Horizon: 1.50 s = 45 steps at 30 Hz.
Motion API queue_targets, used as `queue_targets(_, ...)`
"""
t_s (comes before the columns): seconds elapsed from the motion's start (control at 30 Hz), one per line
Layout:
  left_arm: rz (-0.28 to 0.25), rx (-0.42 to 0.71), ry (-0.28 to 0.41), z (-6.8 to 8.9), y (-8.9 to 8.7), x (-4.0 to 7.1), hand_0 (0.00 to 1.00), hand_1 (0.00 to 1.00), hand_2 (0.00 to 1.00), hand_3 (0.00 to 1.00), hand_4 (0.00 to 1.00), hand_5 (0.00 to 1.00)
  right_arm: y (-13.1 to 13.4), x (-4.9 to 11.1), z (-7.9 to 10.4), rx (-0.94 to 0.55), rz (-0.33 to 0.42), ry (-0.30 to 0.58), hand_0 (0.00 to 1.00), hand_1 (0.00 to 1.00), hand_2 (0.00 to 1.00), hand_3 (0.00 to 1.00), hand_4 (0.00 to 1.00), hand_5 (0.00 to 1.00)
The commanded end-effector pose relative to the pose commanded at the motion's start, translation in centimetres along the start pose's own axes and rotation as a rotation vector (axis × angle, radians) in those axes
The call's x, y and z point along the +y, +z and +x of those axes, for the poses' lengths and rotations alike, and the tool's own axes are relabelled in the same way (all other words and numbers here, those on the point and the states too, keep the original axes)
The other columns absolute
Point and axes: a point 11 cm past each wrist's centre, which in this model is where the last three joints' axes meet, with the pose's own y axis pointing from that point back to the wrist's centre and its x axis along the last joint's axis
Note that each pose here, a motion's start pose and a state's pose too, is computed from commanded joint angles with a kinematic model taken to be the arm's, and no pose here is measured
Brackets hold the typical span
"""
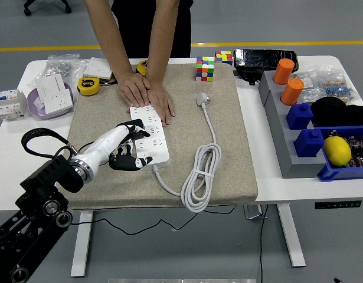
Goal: Pick up the plug,place it near the board,insert it into the board,press the button
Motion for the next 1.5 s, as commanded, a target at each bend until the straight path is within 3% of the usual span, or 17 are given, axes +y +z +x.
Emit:
queue_targets(0.07,0.012,-0.01,-0.014,-0.2,-0.2,0.0,0.209,0.031,0.143,0.69,0.565,0.149,0.0,0.0,0.0,0.001,0.0,0.0,0.83,0.763,0.758,0.788,0.998,0.853)
queue_targets(0.1,0.018,-0.015,-0.02,-0.3,-0.3,0.0,0.205,0.03,0.145,0.697,0.452,0.096,0.1,0.0,0.0,0.001,-0.002,0.0,0.83,0.763,0.758,0.788,0.998,0.852)
queue_targets(0.53,0.094,-0.06,-0.102,-1.6,-1.8,-0.2,0.209,0.033,0.149,0.702,0.402,0.057,0.6,0.0,-0.3,0.007,-0.011,-0.007,0.83,0.763,0.758,0.788,0.998,0.847)
queue_targets(0.73,0.112,-0.081,-0.08,-1.5,-2.4,-0.8,0.21,0.033,0.149,0.712,0.4,0.061,0.3,0.0,0.0,0.007,-0.005,-0.002,0.831,0.763,0.758,0.787,0.998,0.846)
queue_targets(0.87,0.111,-0.082,-0.06,-1.4,-2.4,-1.1,0.21,0.033,0.149,0.712,0.4,0.061,0.5,0.0,0.1,0.007,-0.01,-0.001,0.831,0.763,0.758,0.787,0.998,0.846)
queue_targets(0.9,0.109,-0.082,-0.057,-1.4,-2.3,-1.2,0.21,0.033,0.149,0.795,0.403,0.064,0.5,0.0,0.0,0.006,-0.011,-0.001,0.831,0.762,0.758,0.787,0.998,0.844)
queue_targets(1.07,0.089,-0.093,-0.068,-2.0,-1.3,-1.7,0.21,0.033,0.149,0.795,0.403,0.064,0.5,0.0,-0.1,0.007,-0.01,-0.004,0.831,0.762,0.758,0.787,0.998,0.844)
queue_targets(1.1,0.086,-0.095,-0.07,-2.1,-1.2,-1.8,0.207,0.032,0.149,0.878,0.404,0.067,0.4,0.0,-0.1,0.007,-0.009,-0.004,0.83,0.762,0.756,0.788,0.998,0.844)
queue_targets(1.47,0.086,-0.114,-0.098,-2.9,-1.0,-2.3,0.207,0.032,0.149,0.882,0.403,0.067,0.2,0.0,0.0,0.004,-0.006,-0.001,0.831,0.762,0.756,0.787,0.998,0.844)
queue_targets(1.5,0.089,-0.116,-0.1,-2.9,-1.1,-2.3,0.205,0.031,0.148,0.843,0.402,0.066,0.2,0.0,0.0,0.004,-0.006,-0.002,0.831,0.762,0.756,0.788,0.998,0.842)
